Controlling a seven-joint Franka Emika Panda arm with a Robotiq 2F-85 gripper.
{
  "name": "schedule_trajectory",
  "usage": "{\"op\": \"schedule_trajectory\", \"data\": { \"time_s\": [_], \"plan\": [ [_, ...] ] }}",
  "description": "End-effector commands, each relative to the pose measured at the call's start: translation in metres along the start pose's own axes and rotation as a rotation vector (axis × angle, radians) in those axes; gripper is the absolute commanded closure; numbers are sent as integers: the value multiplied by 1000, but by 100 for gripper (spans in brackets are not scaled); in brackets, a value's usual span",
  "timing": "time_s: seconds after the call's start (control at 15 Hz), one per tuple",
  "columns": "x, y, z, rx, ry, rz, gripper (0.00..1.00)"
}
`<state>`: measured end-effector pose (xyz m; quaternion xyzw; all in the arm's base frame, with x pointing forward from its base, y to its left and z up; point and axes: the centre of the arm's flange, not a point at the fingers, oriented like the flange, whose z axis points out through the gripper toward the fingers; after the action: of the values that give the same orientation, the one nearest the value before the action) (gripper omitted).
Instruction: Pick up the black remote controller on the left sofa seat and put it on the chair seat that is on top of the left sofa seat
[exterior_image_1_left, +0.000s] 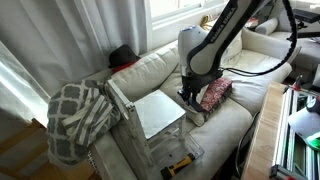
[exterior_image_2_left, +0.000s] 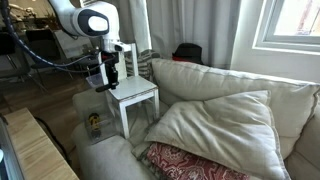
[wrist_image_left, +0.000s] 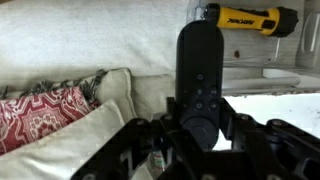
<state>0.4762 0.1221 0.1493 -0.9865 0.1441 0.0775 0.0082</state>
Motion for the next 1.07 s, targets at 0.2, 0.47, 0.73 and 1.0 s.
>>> {"op": "schedule_trajectory", "data": {
  "time_s": [0.2, 0.47, 0.73, 1.0],
  "plan": [
    [52, -65, 2, -1, 4, -101, 82],
    [60, -84, 36, 5, -33, -101, 82],
    [68, -92, 59, 9, -31, -107, 82],
    [86, -96, 74, 10, 9, -119, 82]
  ]
}}
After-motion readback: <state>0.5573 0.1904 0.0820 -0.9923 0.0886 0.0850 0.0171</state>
